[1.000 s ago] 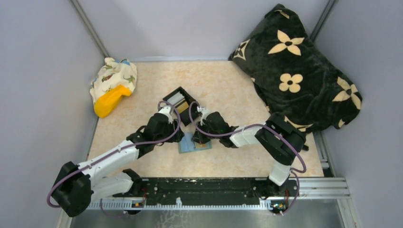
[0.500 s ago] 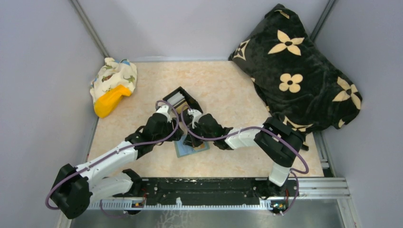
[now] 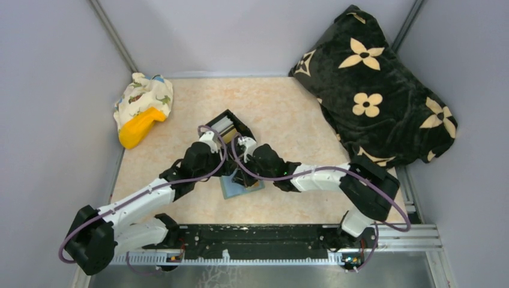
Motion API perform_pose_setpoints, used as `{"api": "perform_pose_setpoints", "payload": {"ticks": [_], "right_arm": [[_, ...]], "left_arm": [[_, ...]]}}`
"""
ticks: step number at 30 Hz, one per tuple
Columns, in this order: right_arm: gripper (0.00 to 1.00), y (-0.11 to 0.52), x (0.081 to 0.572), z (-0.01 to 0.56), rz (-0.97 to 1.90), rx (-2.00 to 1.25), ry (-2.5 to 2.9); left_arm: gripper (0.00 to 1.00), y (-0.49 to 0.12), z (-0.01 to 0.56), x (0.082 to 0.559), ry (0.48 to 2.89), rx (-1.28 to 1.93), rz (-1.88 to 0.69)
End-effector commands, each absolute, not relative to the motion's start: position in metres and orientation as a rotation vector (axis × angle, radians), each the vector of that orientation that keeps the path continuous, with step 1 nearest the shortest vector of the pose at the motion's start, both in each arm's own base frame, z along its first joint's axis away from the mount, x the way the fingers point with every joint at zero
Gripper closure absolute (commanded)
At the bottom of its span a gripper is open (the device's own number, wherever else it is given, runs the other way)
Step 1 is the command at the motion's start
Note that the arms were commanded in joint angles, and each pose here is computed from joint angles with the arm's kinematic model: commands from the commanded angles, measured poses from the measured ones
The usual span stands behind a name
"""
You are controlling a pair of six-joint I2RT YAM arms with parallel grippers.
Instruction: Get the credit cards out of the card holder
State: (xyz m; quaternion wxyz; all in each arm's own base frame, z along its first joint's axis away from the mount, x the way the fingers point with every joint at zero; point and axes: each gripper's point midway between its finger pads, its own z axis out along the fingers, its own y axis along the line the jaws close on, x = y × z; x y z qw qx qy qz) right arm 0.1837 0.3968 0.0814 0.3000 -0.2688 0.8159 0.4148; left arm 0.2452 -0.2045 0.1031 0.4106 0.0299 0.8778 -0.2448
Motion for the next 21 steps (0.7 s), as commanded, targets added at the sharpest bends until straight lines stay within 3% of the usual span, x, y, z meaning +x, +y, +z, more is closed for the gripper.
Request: {"api": "perform_pose_setpoints", "payload": {"ticks": [1, 4, 5, 7, 8, 14, 17, 21], "right_arm": [[1.00, 0.386, 0.197, 0.123, 1.023, -0.680, 2.048], [1.00, 0.367, 0.205, 0.123, 0.993, -0.618, 2.060], [1.00, 0.360, 0.209, 0.121, 0.991, -0.594, 2.066], [1.00, 0.341, 0.220, 0.112, 0.975, -0.528, 2.093], [1.00, 0.333, 0.225, 0.108, 0.959, -0.505, 2.106], [0.96, 0.304, 0.243, 0.090, 0.765, -0.491, 2.154], [0.96, 0.291, 0.250, 0.084, 0.697, -0.471, 2.185], [0.99, 0.287, 0.248, 0.080, 0.687, -0.488, 2.193]], "left_arm": [[0.34, -0.236, 0.117, 0.245, 2.162, 0.107, -0.809], [0.32, -0.246, 0.115, 0.240, 2.180, 0.122, -0.858], [0.27, -0.247, 0.114, 0.238, 2.184, 0.125, -0.866], [0.03, -0.250, 0.107, 0.228, 2.209, 0.136, -0.903], [0.01, -0.252, 0.105, 0.224, 2.214, 0.137, -0.934], [0.01, -0.263, 0.102, 0.197, 2.190, 0.053, -1.185], [0.09, -0.260, 0.083, 0.194, 2.249, 0.010, -1.161], [0.12, -0.259, 0.077, 0.197, 2.258, -0.005, -1.128]]}}
